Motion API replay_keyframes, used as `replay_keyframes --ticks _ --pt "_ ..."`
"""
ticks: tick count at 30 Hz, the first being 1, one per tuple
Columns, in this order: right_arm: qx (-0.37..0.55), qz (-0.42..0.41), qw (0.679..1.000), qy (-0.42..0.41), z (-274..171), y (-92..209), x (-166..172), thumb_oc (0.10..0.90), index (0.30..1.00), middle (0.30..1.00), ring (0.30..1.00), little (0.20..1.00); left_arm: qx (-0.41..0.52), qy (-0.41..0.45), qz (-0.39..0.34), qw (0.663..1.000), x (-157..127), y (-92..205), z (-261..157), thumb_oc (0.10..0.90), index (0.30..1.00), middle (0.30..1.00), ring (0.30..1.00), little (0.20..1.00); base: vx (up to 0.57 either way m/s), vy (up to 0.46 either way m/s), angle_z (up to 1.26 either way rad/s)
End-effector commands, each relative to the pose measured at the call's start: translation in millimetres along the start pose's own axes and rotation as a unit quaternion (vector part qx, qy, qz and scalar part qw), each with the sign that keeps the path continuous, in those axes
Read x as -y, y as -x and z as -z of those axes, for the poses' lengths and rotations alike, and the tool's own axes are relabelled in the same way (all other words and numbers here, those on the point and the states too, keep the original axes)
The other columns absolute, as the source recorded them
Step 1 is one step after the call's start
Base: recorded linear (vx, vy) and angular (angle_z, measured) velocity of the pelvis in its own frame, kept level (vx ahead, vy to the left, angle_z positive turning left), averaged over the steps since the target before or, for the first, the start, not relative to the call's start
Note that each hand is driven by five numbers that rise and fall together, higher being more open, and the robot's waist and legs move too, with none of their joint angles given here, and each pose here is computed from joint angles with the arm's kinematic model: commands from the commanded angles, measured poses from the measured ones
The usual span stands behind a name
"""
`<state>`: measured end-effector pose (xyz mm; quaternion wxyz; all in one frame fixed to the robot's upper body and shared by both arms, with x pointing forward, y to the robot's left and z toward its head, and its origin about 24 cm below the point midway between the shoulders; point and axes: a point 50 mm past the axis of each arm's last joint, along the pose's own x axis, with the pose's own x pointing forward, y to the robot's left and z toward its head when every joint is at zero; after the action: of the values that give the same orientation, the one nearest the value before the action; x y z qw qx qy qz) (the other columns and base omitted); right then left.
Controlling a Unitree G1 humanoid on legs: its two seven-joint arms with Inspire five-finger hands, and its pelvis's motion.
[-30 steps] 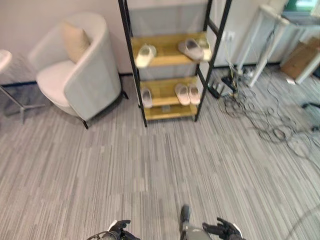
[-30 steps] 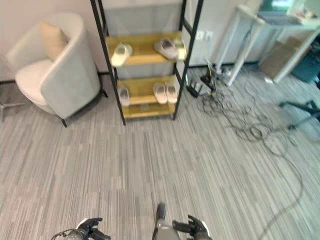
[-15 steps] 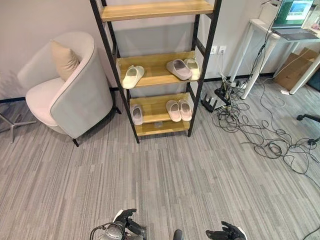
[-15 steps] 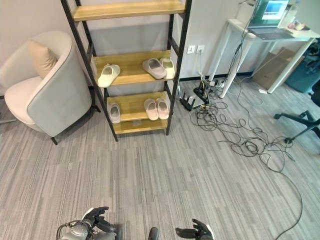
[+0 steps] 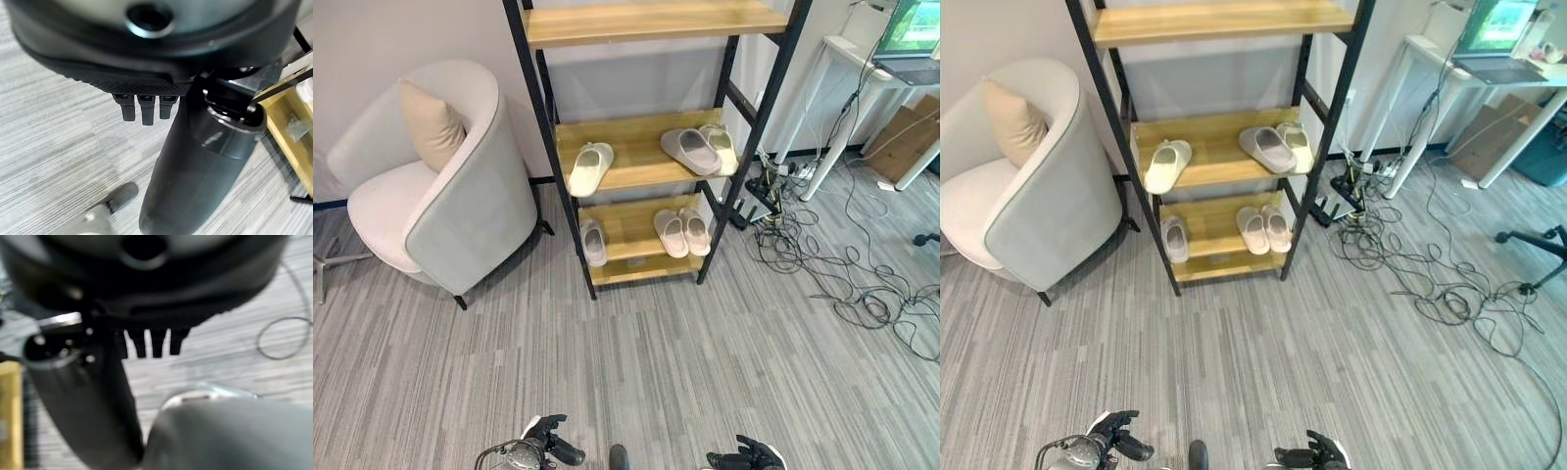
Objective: Arrange the slippers neatly on the shoe rack.
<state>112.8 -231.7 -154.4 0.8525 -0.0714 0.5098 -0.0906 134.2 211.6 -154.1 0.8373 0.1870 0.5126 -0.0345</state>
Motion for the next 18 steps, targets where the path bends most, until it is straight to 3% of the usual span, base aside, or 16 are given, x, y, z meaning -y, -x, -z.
replay_keyframes --ticks 1,13,18 --pt "0.029 0.016 0.999 0.012 -13.4 -1.5 14.2 0.8 0.9 0.9 0.9 0.9 0.027 0.012 -0.002 1.0 2.3 -1.5 -12.5 0.8 0.9 0.9 0.9 0.9 0.34 -0.159 0.21" --pt "0.028 0.018 0.999 0.019 -11.5 -0.7 18.6 0.8 0.9 0.9 0.9 0.9 0.045 -0.005 0.011 0.999 13.4 -2.0 -22.8 0.8 0.9 0.9 0.9 0.9 0.27 -0.215 0.37" --pt "0.032 0.028 0.999 0.011 -14.9 -1.2 23.4 0.8 0.9 0.9 0.9 0.9 0.062 -0.008 0.007 0.998 10.7 -3.0 -34.0 0.8 0.9 0.9 0.9 0.9 0.18 -0.153 -0.1"
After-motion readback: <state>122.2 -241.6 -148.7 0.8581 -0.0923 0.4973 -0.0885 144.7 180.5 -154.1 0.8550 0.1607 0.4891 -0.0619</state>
